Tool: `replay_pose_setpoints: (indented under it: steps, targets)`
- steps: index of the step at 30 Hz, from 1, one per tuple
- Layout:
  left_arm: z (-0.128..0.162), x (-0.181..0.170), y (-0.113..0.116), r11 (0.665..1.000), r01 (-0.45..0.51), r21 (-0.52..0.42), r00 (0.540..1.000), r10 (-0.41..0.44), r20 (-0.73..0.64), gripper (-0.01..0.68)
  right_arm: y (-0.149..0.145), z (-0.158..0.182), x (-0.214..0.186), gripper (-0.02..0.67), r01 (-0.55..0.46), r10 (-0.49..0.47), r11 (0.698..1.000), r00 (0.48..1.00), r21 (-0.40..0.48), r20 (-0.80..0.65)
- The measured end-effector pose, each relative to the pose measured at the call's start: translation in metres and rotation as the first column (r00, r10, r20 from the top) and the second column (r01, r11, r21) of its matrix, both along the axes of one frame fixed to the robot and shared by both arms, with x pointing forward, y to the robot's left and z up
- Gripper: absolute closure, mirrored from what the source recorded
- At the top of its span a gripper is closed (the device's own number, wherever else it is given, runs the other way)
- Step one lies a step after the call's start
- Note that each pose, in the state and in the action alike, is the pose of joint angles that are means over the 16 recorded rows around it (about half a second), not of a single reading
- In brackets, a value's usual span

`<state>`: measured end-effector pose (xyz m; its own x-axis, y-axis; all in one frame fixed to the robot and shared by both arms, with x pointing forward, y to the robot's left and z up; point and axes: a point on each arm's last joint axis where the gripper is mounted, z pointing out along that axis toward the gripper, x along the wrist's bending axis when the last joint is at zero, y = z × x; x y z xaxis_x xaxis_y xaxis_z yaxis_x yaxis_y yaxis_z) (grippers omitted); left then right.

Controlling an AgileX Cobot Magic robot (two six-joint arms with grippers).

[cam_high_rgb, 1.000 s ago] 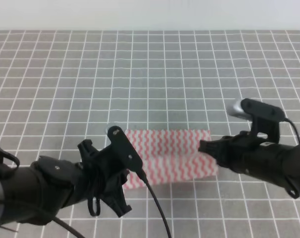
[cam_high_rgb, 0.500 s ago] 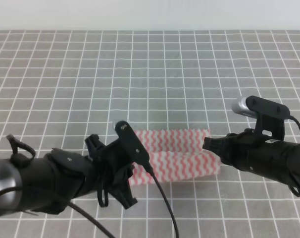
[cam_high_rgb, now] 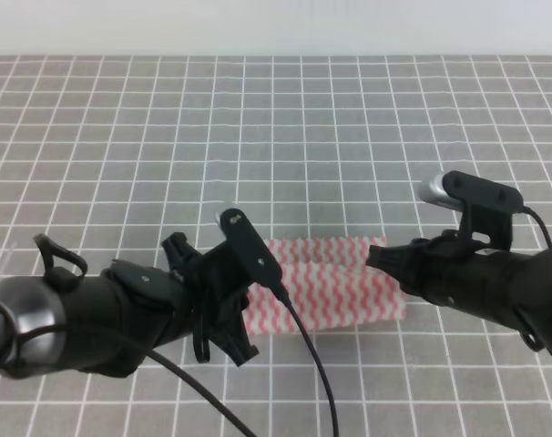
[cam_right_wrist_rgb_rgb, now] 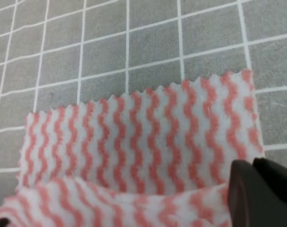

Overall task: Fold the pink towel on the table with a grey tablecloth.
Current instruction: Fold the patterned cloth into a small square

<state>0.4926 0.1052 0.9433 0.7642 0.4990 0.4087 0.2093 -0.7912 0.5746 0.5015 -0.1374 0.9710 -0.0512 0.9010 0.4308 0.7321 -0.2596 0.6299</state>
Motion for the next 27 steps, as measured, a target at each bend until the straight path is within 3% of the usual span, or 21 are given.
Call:
replay_pose_setpoints:
  steps: [14,27]
  targets:
    - [0.000,0.009,-0.006,1.000,-0.009,0.002,1.000,0.009,0.014,0.675,0.010,-0.015,0.016,0.664,-0.005,0.005,1.000,1.000,-0.027,-0.030]
    - [-0.008,0.023,-0.006,0.999,-0.043,0.009,0.999,0.043,0.004,0.675,0.001,-0.013,0.032,0.664,0.005,-0.006,1.000,0.999,-0.013,-0.038]
